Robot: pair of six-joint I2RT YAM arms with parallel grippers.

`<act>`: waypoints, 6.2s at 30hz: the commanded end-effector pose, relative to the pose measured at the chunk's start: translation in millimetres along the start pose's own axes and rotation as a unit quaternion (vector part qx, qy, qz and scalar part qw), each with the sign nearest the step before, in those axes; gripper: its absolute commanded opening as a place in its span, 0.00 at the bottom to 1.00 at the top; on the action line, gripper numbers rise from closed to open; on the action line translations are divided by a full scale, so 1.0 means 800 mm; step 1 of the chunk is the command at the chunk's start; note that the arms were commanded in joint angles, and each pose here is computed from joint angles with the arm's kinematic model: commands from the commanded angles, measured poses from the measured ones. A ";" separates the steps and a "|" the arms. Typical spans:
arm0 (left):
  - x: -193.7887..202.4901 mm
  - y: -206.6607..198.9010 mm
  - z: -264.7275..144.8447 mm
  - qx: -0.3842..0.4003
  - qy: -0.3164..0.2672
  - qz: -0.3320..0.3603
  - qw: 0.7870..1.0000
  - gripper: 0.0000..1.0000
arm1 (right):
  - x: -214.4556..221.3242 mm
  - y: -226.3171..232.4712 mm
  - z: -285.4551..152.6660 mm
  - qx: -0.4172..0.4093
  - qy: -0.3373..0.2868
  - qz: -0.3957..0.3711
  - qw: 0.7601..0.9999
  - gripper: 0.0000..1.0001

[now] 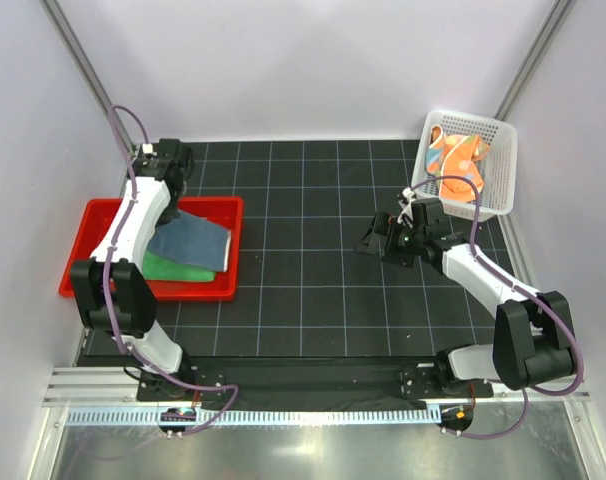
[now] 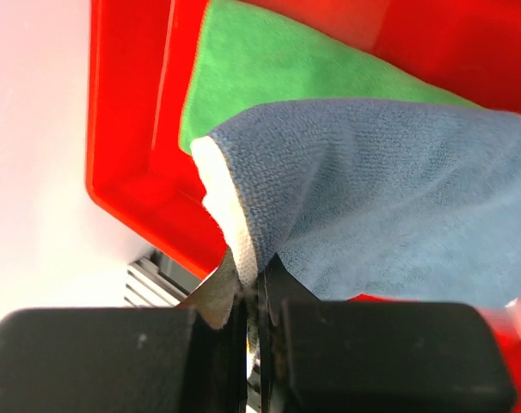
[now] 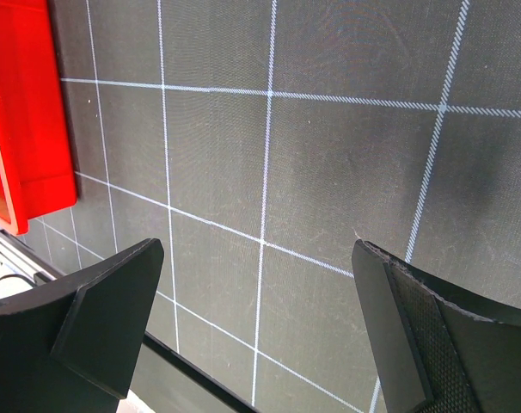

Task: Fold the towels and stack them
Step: Neatly place the folded towel into the bin, then grab crumpled towel, then move the towel to the center of the board, then flatten out the crumpled towel

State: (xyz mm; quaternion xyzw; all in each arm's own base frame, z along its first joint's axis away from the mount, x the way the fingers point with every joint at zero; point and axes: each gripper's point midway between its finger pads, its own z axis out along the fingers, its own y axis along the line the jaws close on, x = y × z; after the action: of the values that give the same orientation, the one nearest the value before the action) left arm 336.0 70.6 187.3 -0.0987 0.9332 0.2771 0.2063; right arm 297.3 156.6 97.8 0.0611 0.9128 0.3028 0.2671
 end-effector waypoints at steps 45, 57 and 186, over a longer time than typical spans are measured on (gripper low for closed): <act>0.023 0.039 0.129 -0.128 0.108 0.018 0.986 0.05 | -0.005 -0.014 0.022 0.013 0.013 -0.010 1.000 1.00; -0.026 0.055 0.113 -0.171 0.083 -0.058 0.980 0.78 | -0.011 -0.015 0.015 0.027 0.007 -0.013 1.000 1.00; 0.159 -0.365 -0.326 0.638 -0.031 0.053 0.767 0.05 | -0.128 0.176 -0.052 -0.267 -0.116 -0.179 0.940 0.07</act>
State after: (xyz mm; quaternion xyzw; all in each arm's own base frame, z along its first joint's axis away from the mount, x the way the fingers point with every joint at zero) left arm 232.0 -335.2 198.9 0.1411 0.8824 -0.3898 0.2227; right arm 364.9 214.6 254.5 -0.0946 0.7742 0.4513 0.4336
